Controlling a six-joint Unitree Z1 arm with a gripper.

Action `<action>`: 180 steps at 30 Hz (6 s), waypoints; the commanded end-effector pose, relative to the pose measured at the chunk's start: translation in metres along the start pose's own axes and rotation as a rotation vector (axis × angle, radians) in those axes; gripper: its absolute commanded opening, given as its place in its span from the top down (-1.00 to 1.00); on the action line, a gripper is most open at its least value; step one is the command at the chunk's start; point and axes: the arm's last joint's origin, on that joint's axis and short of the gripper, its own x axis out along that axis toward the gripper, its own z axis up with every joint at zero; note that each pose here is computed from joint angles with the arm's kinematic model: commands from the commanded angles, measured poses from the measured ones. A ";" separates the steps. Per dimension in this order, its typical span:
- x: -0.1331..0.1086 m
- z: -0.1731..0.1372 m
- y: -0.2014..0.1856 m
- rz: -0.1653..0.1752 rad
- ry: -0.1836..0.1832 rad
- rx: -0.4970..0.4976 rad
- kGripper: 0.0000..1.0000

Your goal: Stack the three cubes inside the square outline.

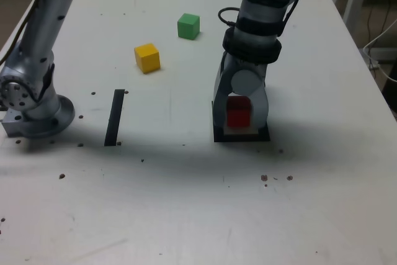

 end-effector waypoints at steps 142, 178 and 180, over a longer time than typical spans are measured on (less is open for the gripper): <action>-0.045 -0.121 0.086 0.079 0.045 -0.229 0.41; -0.064 -0.028 -0.013 0.097 0.035 0.009 0.41; -0.063 -0.025 -0.013 0.097 0.040 0.014 0.41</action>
